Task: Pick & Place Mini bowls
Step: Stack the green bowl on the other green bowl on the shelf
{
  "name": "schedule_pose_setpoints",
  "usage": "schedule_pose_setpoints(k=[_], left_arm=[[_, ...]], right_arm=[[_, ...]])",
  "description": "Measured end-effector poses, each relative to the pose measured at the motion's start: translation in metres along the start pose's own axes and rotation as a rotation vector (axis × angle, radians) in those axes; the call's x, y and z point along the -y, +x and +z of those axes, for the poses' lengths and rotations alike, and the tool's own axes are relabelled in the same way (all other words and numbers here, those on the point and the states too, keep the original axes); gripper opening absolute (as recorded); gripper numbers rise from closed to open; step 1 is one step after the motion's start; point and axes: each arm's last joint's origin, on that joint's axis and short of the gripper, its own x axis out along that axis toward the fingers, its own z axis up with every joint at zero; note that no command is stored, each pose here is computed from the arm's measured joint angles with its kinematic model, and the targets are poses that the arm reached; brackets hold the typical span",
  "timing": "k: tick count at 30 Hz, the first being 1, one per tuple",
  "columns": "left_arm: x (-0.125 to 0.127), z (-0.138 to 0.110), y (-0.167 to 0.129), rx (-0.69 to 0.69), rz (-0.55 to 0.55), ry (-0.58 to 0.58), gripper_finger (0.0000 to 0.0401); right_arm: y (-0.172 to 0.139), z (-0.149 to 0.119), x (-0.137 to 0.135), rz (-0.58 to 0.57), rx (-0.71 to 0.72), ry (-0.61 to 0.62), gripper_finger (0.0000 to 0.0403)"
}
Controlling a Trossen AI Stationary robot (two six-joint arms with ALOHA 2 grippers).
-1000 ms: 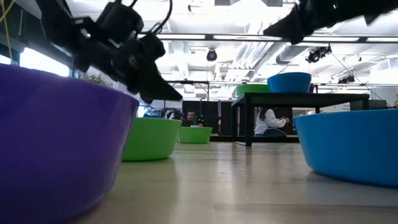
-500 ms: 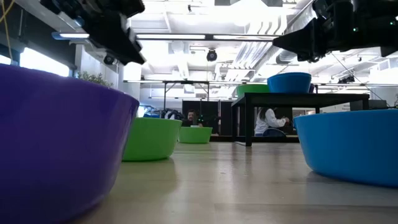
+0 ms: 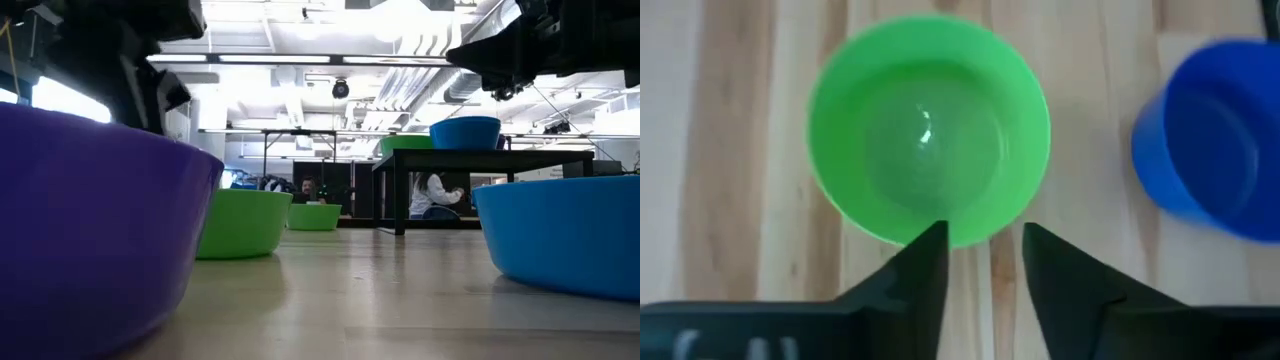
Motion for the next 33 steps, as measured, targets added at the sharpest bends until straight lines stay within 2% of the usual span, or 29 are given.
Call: schedule_pose_setpoints(k=[3,6,12,20,27,33], left_arm=[[0.008,0.0,0.013,-0.037,0.0,0.05,0.0155],[0.013,0.002,0.024,-0.055,0.055,0.106,0.0162],[0.017,0.009,0.045,-0.096,0.11,0.192,0.0155],[0.019,0.007,0.056,-0.151,0.066,0.22,0.0137],[0.02,0.013,0.051,-0.169,0.091,0.192,0.0135],[-0.001,0.034,0.039,-0.195,0.132,-0.016,0.0135]], right_arm=[[0.0,0.0,0.0,0.001,0.001,-0.002,0.0001],[0.0,0.0,0.0,0.001,-0.004,-0.008,0.0001],[0.0,-0.001,0.0,0.003,-0.015,-0.024,0.0001],[0.0,-0.002,0.0,0.004,-0.02,-0.025,0.0001],[0.0,-0.002,0.0,0.004,-0.02,-0.025,0.0001],[0.0,-0.002,0.0,0.004,-0.017,-0.024,0.0002]])
